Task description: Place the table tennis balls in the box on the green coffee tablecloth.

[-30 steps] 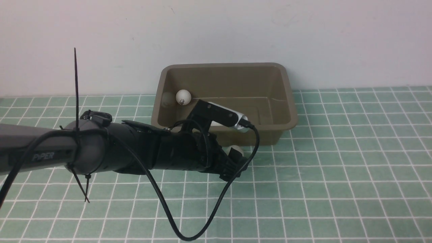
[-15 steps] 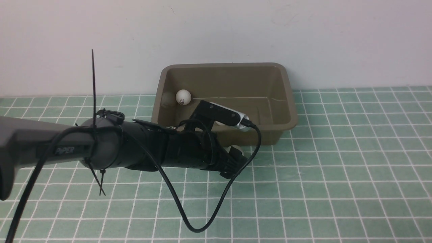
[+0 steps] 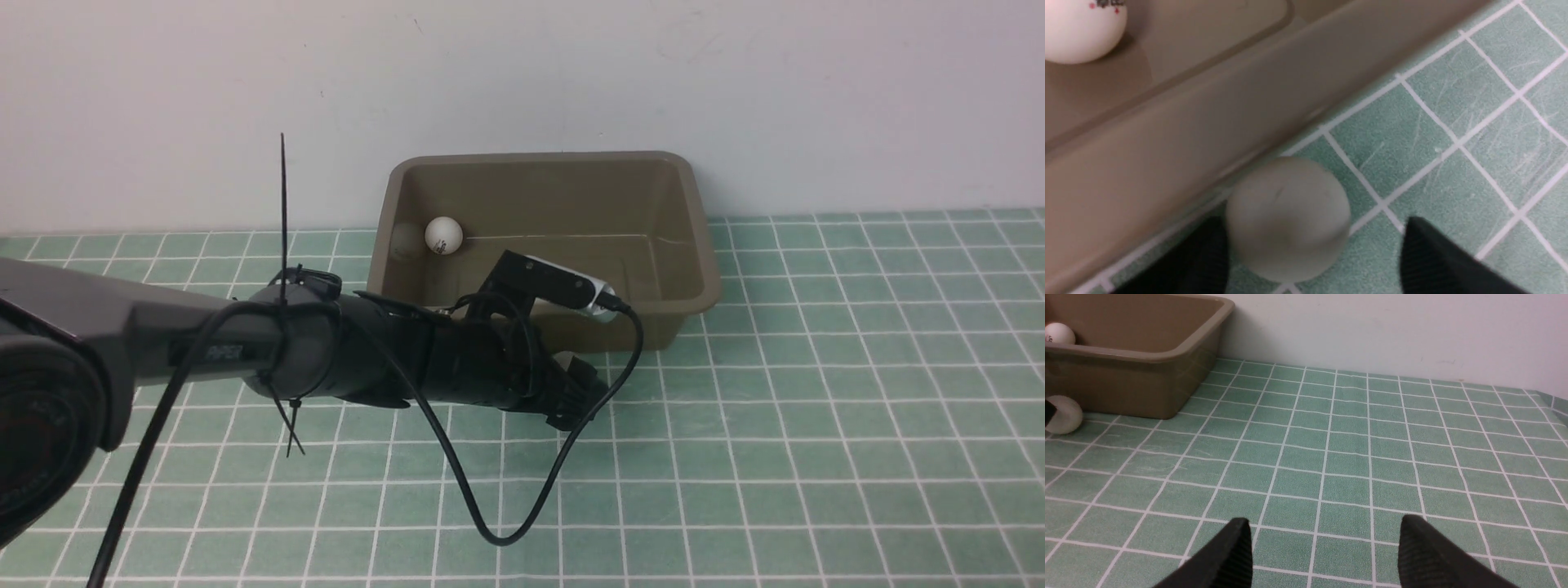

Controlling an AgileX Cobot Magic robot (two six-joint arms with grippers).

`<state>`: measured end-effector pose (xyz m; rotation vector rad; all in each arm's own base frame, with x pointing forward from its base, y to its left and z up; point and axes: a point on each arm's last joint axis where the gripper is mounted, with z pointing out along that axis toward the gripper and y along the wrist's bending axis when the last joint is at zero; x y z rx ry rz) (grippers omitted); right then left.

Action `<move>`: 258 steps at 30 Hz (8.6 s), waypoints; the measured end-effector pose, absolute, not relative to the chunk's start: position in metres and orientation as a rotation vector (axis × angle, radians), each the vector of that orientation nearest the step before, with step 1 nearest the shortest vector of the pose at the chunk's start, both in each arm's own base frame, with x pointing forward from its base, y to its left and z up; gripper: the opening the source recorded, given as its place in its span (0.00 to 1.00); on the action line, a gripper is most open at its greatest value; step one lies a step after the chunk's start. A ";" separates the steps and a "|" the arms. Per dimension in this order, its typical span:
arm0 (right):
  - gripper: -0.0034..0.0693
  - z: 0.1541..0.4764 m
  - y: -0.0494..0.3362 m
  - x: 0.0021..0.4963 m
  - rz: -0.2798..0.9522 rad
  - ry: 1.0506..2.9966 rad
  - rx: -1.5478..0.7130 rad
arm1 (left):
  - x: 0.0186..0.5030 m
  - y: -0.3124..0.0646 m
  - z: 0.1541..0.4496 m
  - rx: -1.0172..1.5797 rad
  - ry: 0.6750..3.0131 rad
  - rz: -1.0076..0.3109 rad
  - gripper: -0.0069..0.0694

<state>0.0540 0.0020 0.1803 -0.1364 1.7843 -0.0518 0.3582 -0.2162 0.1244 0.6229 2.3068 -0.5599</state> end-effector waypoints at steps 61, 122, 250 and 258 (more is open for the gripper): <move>0.65 0.180 0.002 0.054 -0.052 1.784 -0.136 | 0.263 -0.069 0.384 0.530 2.000 -0.107 0.08; 0.65 0.311 0.016 0.046 0.354 1.657 0.062 | 0.203 -0.053 0.411 0.489 2.061 -0.157 0.08; 0.76 0.429 0.028 0.376 -0.050 1.971 -0.443 | 0.260 -0.067 0.360 0.536 2.255 -0.211 0.08; 0.76 0.451 0.011 0.313 -0.186 2.003 -0.351 | 0.260 -0.067 0.360 0.536 2.255 -0.210 0.08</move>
